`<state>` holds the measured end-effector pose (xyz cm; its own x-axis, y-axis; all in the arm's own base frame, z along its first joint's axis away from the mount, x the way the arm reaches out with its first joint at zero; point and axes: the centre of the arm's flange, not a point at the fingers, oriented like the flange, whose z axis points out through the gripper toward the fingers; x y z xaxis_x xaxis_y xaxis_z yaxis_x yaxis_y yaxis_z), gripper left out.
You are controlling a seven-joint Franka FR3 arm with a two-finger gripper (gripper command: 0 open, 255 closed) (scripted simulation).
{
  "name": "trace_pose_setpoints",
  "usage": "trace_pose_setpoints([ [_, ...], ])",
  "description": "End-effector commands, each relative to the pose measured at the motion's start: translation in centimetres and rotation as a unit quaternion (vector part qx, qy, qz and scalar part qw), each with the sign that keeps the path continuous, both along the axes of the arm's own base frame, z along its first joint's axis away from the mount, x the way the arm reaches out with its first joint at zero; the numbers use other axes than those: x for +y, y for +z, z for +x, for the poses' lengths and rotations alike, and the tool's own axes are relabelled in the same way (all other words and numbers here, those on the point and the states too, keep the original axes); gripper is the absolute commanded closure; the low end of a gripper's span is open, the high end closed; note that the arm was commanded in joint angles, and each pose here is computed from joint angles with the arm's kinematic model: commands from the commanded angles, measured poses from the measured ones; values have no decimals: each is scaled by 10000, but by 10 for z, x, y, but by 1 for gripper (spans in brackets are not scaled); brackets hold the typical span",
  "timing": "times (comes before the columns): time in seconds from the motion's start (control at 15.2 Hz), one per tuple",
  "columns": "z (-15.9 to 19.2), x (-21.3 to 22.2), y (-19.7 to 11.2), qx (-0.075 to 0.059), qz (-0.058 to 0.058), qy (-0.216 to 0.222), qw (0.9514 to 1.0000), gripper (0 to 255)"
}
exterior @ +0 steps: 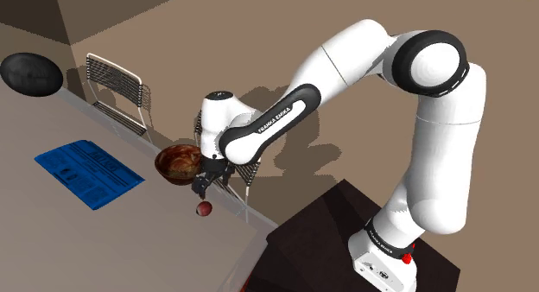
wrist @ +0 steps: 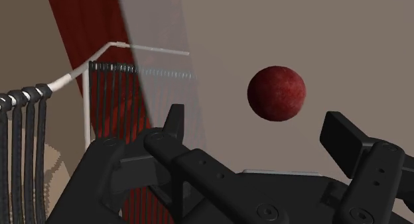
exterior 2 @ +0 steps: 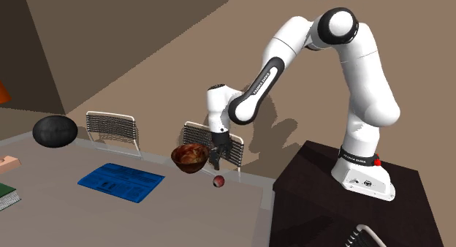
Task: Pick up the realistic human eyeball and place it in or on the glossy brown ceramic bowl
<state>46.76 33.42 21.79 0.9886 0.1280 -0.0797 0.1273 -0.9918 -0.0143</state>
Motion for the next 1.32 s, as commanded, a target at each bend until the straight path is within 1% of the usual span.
trace_pose_setpoints([
  [0.0, 5, 21, -17, 5, 20, 14, 10000, 0],
  [0.07, 8, 28, -24, 7, 29, 20, 10000, 0],
  [0.59, 4, 28, -63, 7, 29, 20, 10000, 0],
  [1.06, 4, 28, -63, 7, 29, 20, 10000, 0],
  [1.12, 4, 28, -63, 7, 29, 20, 10000, 255],
  [1.25, 4, 28, -63, 7, 29, 20, 10000, 255],
])
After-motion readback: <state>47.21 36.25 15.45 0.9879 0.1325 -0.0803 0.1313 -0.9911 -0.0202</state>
